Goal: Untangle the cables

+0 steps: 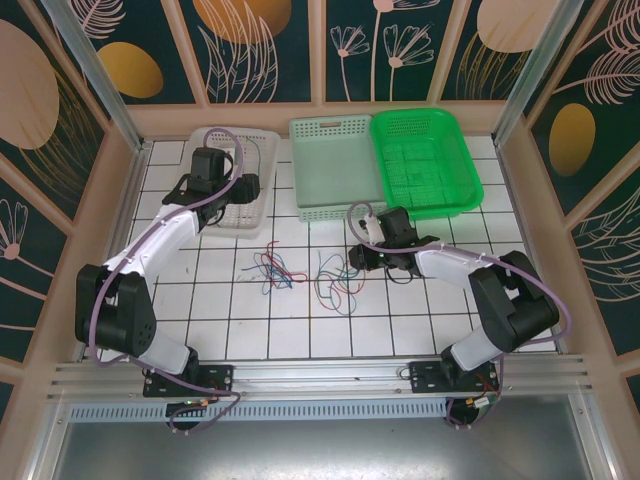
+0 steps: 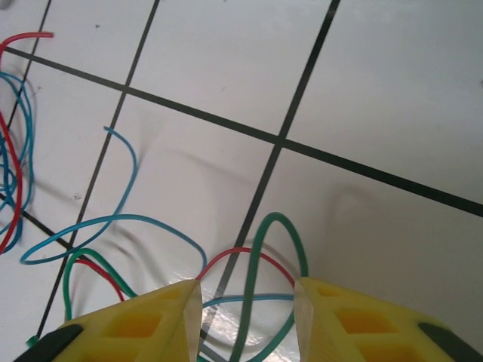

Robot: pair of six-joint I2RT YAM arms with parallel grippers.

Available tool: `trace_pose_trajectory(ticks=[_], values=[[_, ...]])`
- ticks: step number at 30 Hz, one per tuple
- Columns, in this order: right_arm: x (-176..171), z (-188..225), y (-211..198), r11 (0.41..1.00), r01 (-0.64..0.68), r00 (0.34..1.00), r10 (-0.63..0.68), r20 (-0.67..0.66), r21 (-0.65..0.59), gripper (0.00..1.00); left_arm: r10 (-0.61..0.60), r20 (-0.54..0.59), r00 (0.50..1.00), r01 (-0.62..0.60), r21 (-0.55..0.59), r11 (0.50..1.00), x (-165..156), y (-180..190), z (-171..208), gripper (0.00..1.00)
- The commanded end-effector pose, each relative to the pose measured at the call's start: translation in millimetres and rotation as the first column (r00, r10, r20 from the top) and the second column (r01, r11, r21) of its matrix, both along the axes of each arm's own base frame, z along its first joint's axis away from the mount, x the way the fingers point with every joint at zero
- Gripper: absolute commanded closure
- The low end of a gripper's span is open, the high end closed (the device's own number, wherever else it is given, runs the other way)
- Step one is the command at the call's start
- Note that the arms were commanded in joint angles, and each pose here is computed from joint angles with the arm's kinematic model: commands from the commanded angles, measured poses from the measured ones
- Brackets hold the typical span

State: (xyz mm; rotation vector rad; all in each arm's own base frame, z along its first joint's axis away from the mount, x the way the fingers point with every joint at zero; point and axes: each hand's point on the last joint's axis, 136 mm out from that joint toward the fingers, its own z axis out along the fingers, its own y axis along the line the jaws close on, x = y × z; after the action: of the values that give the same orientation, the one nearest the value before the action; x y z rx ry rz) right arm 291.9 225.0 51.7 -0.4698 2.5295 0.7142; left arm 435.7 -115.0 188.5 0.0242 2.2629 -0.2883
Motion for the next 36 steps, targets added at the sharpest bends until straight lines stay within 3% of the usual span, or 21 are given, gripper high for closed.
trace_pose_trajectory(ticks=[1, 4, 7, 13, 22, 28, 33, 36], values=[[-2.4, 11.0, 8.7, 0.998, -0.048, 0.999, 0.048, 0.001, 0.041, 0.65, 0.003, 0.039, 0.999, -0.003, -0.005, 1.0, 0.4, -1.0, 8.0, 0.31], [-3.8, 8.4, 9.4, 0.997, -0.06, 0.998, 0.061, -0.012, 0.039, 0.77, -0.006, 0.033, 0.999, 0.006, -0.015, 1.0, 0.9, -4.7, 5.5, 0.31], [-1.8, 12.3, 6.2, 0.998, -0.06, 0.998, 0.06, 0.001, 0.022, 0.99, -0.013, 0.041, 0.999, 0.013, -0.018, 1.0, 0.6, -7.6, 8.2, 0.32], [4.7, 54.6, -8.0, 0.998, -0.058, 0.989, 0.053, 0.137, 0.033, 1.0, -0.079, 0.097, 0.992, 0.08, -0.005, 0.997, -7.4, -20.7, 16.8, 0.33], [-8.6, 121.4, -20.8, 0.993, -0.079, 0.902, 0.032, 0.431, 0.09, 1.0, -0.274, 0.158, 0.949, 0.277, 0.001, 0.961, -30.8, -77.8, 19.3, 0.35], [-18.7, 155.3, -28.6, 0.991, -0.1, 0.842, 0.033, 0.539, 0.095, 1.0, -0.464, 0.224, 0.857, 0.492, -0.087, 0.866, -59.7, -131.4, 28.5, 0.36], [-21.0, 165.7, -29.3, 0.989, -0.118, 0.817, 0.047, 0.574, 0.087, 1.0, -0.603, 0.302, 0.738, 0.659, -0.136, 0.739, -86.3, -171.2, 43.5, 0.39], [-22.3, 164.9, -25.3, 0.986, -0.142, 0.821, 0.066, 0.566, 0.09, 1.0, -0.7, 0.295, 0.651, 0.754, -0.146, 0.64, -109.0, -199.5, 32.5, 0.4]])
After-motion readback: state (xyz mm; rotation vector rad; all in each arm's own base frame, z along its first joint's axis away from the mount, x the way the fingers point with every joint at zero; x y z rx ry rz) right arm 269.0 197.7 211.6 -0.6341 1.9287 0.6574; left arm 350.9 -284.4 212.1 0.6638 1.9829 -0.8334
